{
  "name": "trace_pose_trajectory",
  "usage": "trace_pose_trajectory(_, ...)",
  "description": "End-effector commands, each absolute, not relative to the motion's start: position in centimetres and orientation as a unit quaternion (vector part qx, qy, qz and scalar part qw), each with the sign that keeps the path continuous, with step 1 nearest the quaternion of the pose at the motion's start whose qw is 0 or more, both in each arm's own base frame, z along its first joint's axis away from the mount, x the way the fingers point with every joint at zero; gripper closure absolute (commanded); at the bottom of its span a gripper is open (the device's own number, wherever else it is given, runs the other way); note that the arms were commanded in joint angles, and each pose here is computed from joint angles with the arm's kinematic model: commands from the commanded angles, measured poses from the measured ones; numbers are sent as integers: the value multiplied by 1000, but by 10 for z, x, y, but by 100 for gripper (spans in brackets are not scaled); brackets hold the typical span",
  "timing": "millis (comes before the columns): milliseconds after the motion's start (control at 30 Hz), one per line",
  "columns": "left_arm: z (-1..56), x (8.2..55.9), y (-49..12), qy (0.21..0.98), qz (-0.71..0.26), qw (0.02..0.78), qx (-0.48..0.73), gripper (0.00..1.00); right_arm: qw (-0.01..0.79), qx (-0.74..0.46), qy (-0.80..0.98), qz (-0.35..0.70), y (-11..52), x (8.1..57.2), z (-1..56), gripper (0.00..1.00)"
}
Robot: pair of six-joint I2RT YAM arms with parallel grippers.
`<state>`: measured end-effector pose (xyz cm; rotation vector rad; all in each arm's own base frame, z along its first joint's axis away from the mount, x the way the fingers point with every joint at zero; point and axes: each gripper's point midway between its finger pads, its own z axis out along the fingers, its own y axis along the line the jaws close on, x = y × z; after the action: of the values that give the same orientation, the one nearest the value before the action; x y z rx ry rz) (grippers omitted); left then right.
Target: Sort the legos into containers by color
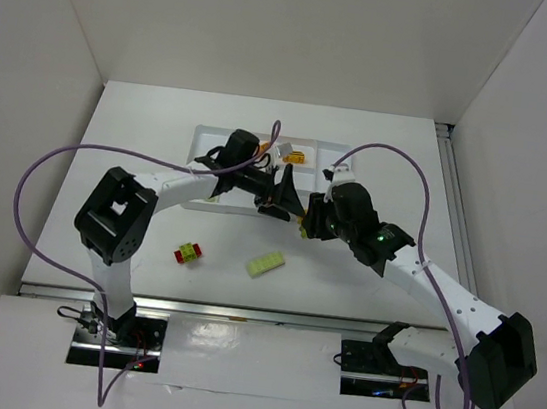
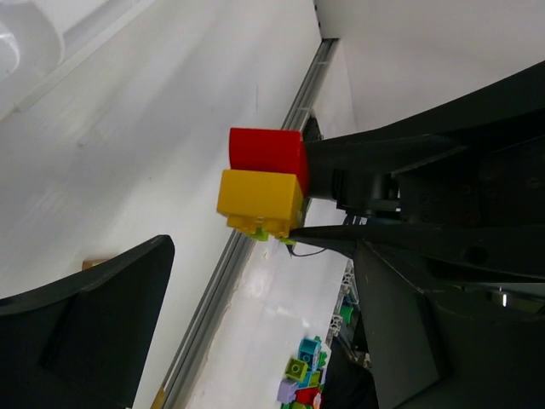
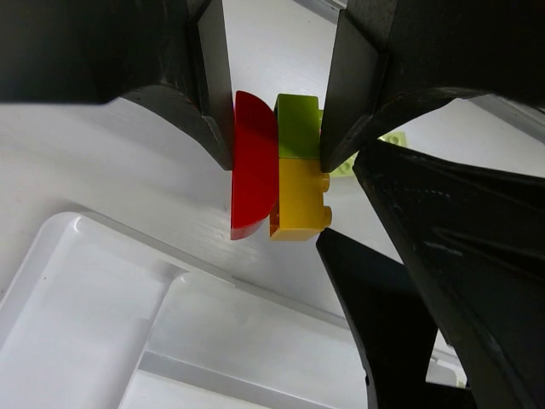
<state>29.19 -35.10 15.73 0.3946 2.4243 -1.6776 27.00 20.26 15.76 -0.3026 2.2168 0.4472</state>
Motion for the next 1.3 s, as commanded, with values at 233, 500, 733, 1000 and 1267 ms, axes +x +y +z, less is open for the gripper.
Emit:
trace_pose_trajectory(233, 181, 303, -371, 784, -592, 97, 157, 12, 428, -130, 874, 188, 204, 270, 174, 59)
trace_pose_trajectory(500, 173, 303, -376, 788, -587, 88, 163, 17, 425, -136, 872, 202, 210, 270, 179, 59)
trace_pose_trajectory(733, 170, 297, -372, 789, -586, 88, 162, 35, 420, -135, 876, 194, 209, 270, 174, 59)
trace_pose_trajectory(1000, 175, 297, -372, 789, -586, 88, 162, 82, 410, -128, 884, 182, 207, 273, 164, 59)
trace_pose_trajectory(1267, 177, 301, -365, 787, -588, 88, 163, 100, 415, -126, 880, 193, 212, 275, 170, 38)
